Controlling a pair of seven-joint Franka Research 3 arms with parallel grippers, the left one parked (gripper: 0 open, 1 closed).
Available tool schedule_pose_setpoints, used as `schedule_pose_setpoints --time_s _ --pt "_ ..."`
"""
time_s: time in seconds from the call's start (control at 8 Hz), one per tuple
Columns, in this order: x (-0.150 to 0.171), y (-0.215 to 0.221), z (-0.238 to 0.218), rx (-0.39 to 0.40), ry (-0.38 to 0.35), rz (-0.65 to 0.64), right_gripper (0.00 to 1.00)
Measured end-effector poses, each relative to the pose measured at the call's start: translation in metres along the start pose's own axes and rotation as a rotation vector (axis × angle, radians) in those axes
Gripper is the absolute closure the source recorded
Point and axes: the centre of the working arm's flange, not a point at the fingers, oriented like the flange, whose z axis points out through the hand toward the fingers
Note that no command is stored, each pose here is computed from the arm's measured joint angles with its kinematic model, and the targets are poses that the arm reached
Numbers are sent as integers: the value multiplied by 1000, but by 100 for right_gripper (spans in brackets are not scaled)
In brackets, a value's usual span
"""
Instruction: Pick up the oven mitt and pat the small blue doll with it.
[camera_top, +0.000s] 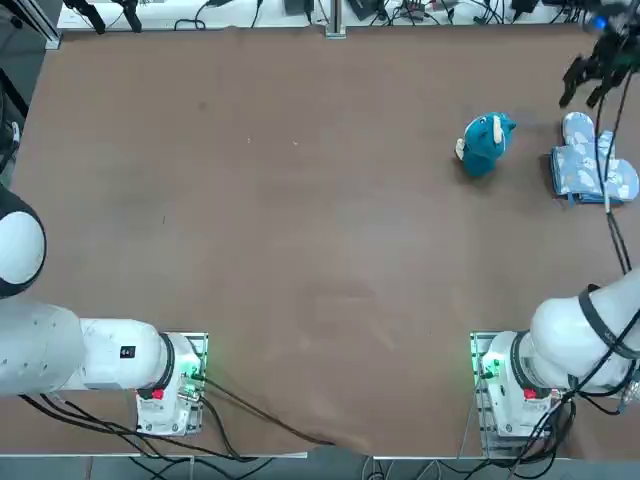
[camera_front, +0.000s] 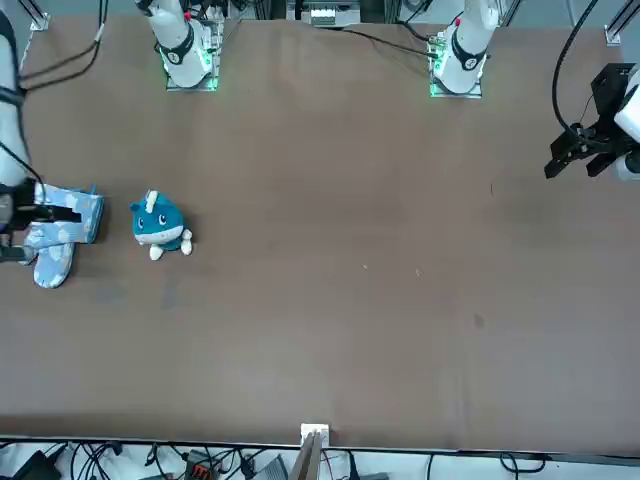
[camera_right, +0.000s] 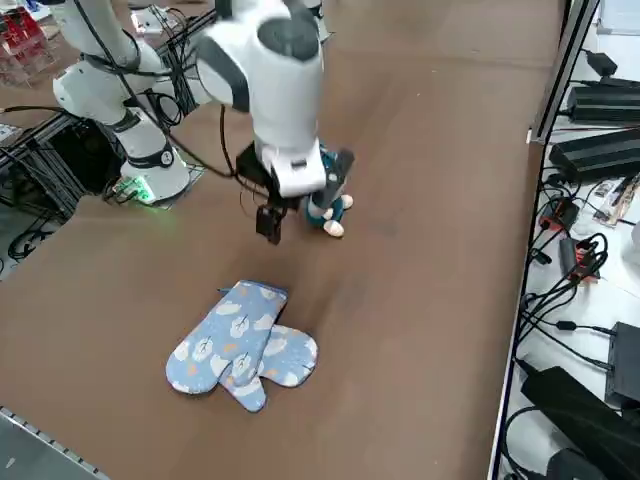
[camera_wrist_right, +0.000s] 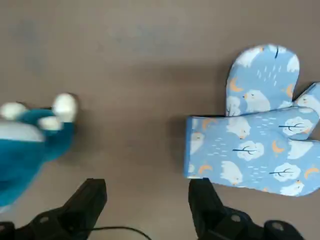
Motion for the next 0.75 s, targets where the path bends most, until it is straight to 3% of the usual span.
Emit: schedule_pose_setpoints --time_s 0.25,0.75 --pt "-14 -19 -76 58 106 -4 0" --pt "-29 -79 -147 41 199 -85 0"
